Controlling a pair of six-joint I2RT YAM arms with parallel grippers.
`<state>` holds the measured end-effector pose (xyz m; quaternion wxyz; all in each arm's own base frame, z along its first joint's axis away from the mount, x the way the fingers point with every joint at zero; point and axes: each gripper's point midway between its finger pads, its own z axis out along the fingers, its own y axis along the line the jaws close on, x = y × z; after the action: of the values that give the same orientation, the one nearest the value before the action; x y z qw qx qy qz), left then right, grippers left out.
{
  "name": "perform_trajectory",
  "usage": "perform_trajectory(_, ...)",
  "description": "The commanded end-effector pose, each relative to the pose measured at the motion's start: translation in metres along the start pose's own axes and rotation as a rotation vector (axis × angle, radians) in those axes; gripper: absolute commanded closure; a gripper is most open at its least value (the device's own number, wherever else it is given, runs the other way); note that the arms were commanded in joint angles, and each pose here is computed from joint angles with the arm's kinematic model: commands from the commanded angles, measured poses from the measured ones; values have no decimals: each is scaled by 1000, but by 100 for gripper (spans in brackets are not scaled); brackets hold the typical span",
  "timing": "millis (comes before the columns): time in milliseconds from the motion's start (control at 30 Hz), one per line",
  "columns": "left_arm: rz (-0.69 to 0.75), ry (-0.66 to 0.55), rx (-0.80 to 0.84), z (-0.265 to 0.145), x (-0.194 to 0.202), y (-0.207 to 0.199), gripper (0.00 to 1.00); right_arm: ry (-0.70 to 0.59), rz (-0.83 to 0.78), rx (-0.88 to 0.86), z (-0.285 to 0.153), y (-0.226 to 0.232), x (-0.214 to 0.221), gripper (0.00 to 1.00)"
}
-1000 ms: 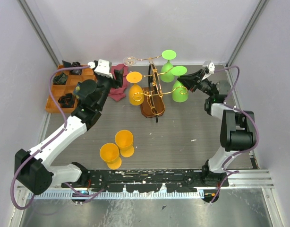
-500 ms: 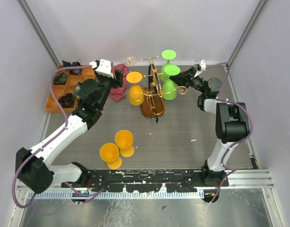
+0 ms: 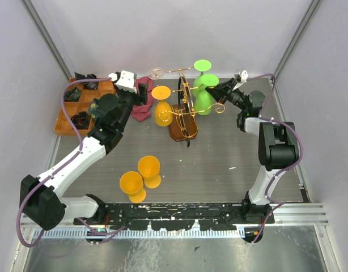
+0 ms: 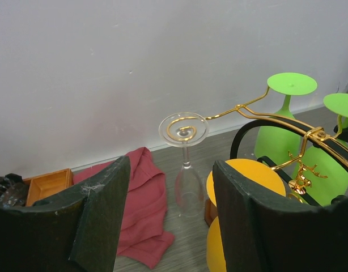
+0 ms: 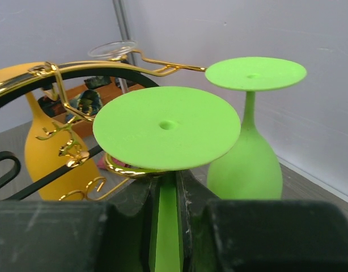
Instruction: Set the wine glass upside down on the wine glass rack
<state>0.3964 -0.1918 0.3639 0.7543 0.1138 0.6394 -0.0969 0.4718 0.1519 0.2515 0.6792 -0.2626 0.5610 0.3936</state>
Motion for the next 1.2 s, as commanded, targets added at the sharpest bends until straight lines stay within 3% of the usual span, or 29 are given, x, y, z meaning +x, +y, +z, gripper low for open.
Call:
perform_trajectory(0,-1,-61,-28,4,-24,7,33,-52,-131,74,0,-6,-32,99)
perform_trajectory(433,-8,-55,-19,4,-20,6,33,-46,-172,142,-22,-2,-42,99)
perform_trajectory(900,-14,-45,-10,-1,-17,5,33,64,-200,120,-13,19,-14,99)
perform_trajectory(1033,-21,-45,-14,-4,-17,7,33,61,-191,143,-12,18,-16,89)
perform_trajectory(1167,-27,-44,-20,-8,-16,8,33,85,-211,178,-17,15,-16,71)
